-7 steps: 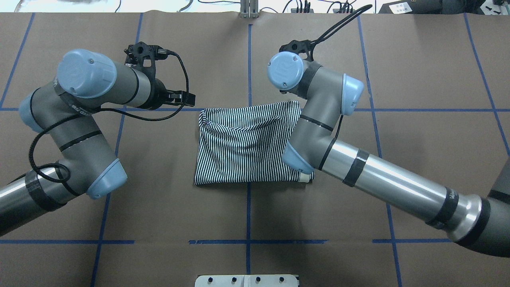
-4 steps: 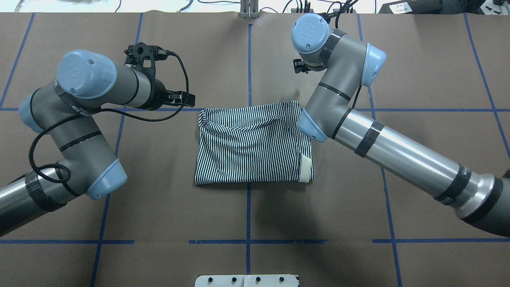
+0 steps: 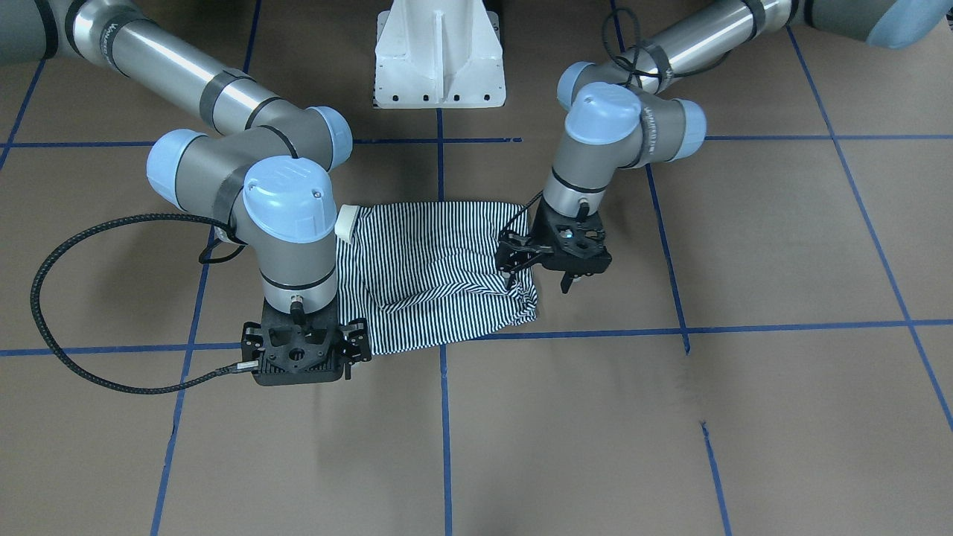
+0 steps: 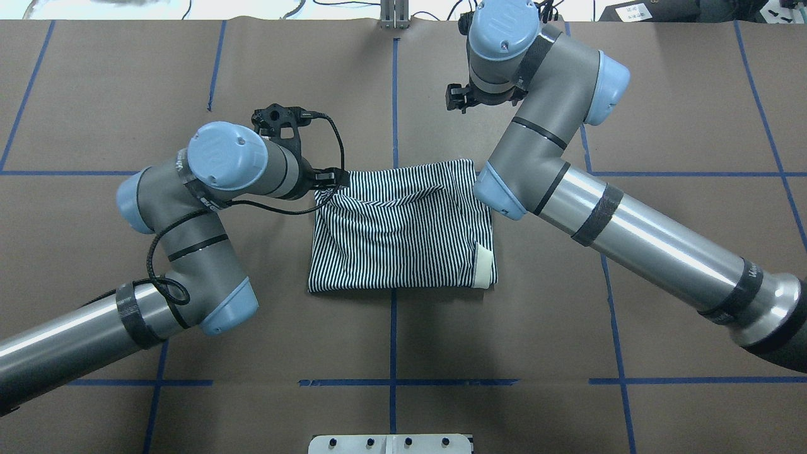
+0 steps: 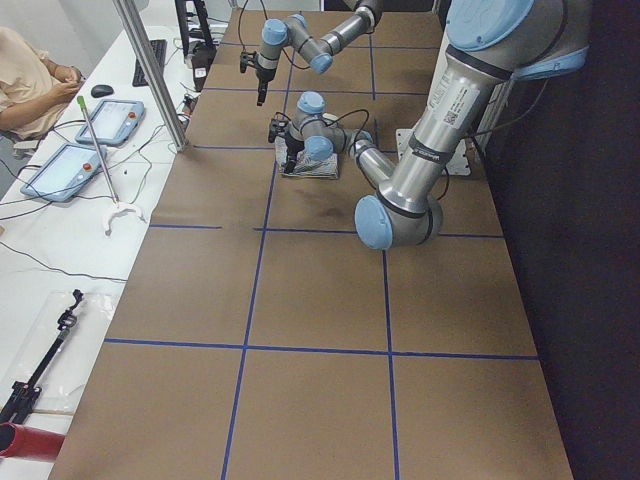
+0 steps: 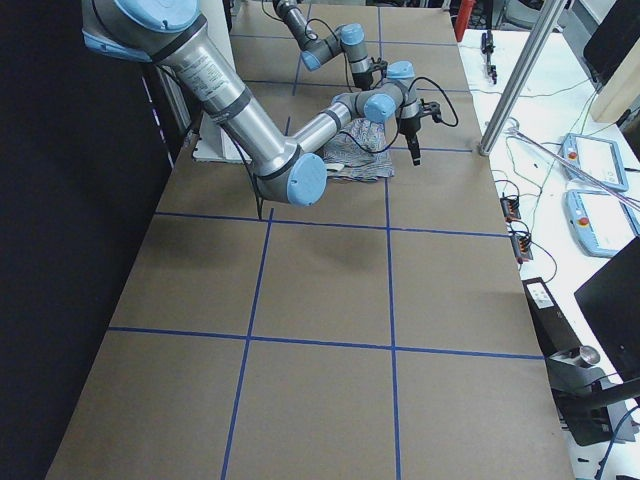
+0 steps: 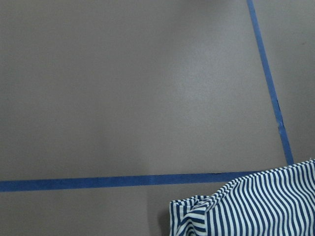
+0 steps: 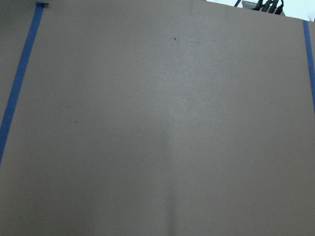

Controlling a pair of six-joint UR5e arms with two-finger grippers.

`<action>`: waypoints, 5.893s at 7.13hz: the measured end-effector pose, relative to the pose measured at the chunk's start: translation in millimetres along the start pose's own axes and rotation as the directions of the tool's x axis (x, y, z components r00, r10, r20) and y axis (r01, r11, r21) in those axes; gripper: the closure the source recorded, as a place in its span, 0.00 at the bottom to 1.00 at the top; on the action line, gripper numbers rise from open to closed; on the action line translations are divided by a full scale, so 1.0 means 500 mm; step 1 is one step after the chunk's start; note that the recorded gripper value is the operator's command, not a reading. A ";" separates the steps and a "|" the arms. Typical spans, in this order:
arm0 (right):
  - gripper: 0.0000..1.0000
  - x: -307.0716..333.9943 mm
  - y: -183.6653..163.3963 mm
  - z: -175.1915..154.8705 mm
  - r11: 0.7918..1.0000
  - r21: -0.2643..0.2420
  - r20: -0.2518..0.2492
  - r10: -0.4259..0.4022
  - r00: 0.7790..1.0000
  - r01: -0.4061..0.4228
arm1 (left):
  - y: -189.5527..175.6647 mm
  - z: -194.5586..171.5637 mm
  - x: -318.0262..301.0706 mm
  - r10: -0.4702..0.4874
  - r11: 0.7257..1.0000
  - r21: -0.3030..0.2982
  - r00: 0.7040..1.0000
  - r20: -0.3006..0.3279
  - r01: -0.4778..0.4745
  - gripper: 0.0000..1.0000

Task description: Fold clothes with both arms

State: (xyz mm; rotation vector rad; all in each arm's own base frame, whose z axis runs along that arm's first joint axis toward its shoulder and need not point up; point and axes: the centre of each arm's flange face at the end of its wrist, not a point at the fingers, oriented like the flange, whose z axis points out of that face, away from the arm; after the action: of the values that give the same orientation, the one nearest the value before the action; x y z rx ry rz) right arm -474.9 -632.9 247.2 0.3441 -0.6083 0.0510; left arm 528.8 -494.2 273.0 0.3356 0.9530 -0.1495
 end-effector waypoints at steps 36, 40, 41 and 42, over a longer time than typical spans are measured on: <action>0.95 -0.131 0.223 0.072 0.978 0.003 0.067 0.208 0.976 -0.209 | -0.273 -0.048 -0.209 0.280 0.959 0.018 0.957 0.082 -0.282 0.00; 0.00 -0.122 0.197 0.056 0.984 0.014 0.073 0.176 0.982 -0.178 | -0.270 -0.056 -0.201 0.260 0.965 0.026 0.963 0.073 -0.263 0.00; 0.00 -0.103 0.170 0.039 0.986 -0.001 0.090 0.164 0.982 -0.165 | -0.269 -0.066 -0.196 0.262 0.964 0.032 0.963 0.066 -0.265 0.00; 0.00 -0.068 0.134 0.008 0.988 -0.028 0.111 0.152 0.982 -0.150 | -0.264 -0.085 -0.195 0.268 0.962 0.040 0.962 0.057 -0.270 0.00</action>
State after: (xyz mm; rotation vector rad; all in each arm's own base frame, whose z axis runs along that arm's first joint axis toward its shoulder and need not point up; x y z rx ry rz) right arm -514.9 -569.4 251.3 0.2827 -0.7458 0.1718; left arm 404.4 -605.3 301.8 0.4995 0.8451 0.0681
